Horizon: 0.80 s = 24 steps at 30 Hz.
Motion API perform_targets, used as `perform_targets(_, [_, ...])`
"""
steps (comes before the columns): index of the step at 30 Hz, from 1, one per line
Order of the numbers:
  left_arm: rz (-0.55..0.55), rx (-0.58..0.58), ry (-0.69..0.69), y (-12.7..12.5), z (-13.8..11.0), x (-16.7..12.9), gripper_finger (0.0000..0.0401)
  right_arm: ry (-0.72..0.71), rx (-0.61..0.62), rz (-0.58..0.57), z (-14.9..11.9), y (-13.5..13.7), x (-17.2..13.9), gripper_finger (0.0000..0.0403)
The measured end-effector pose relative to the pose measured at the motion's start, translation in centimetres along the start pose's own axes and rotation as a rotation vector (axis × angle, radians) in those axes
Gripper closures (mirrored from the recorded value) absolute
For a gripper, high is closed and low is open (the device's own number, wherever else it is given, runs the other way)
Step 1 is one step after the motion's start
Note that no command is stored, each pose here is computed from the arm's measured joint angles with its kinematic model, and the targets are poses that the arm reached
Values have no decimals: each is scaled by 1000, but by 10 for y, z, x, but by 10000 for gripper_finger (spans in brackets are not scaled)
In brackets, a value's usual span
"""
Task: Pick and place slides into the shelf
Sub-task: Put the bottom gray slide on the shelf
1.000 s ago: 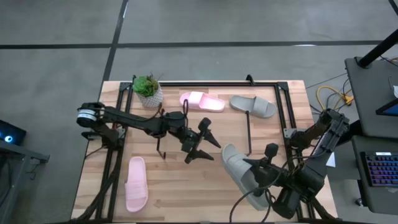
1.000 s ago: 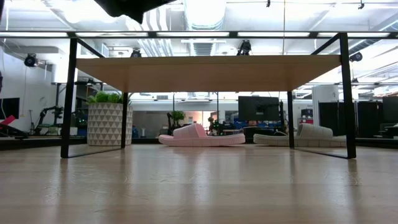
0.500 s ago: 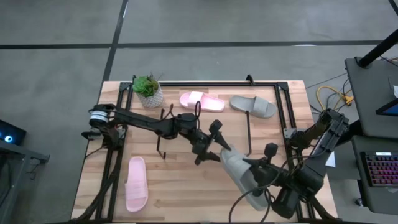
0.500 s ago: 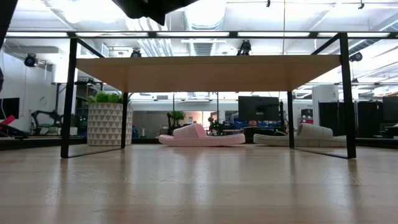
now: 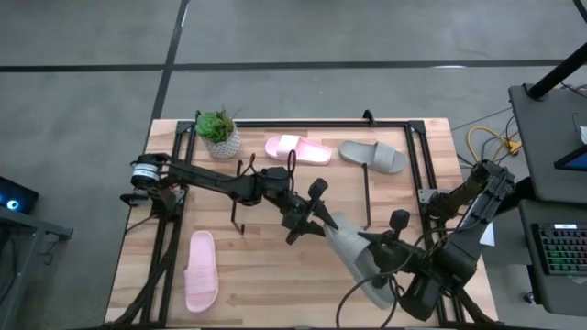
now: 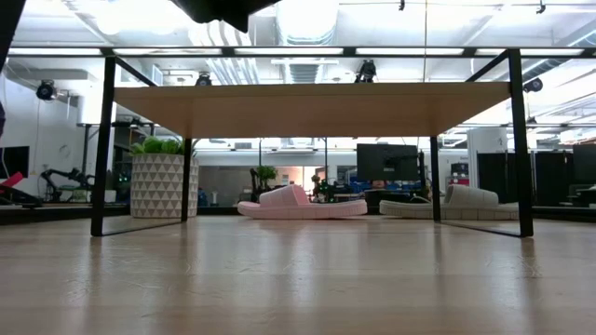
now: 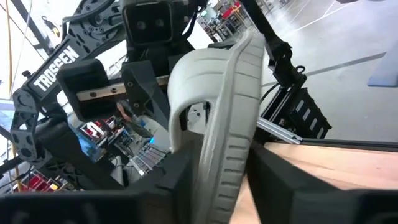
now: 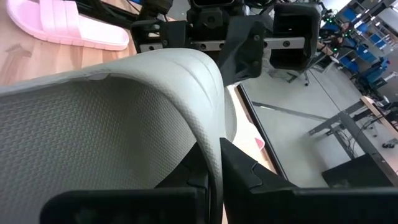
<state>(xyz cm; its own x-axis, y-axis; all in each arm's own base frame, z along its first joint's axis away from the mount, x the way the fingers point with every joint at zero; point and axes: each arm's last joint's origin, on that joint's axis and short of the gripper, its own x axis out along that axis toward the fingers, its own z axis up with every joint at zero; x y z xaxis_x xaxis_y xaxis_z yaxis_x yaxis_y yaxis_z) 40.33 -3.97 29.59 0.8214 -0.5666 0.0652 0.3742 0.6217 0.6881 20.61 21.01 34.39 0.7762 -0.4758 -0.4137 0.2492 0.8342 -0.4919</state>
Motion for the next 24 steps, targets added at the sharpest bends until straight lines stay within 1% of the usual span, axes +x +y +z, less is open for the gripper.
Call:
perform_targets(4, [-5, 14, -2, -1, 0, 0, 359, 0, -2, 0, 0, 0, 0, 391])
perform_targets(6, [-5, 32, -1, -1, 0, 0, 380, 0, -6, 0, 0, 0, 0, 390])
perform_targets(11, [-15, 31, 18, -1, -1, 0, 380, 2, -21, 1, 0, 0, 0, 388])
perform_targets(14, [-21, 26, 30, -1, 0, -2, 380, 1, -53, 0, 0, 0, 0, 376])
perform_targets(19, [-42, 26, 70, 1, 6, -10, 380, -4, -80, -6, 1, -2, 0, 336])
perform_targets(24, [-39, 44, 82, -1, 14, -25, 380, -8, -71, -2, 1, -6, -2, 293])
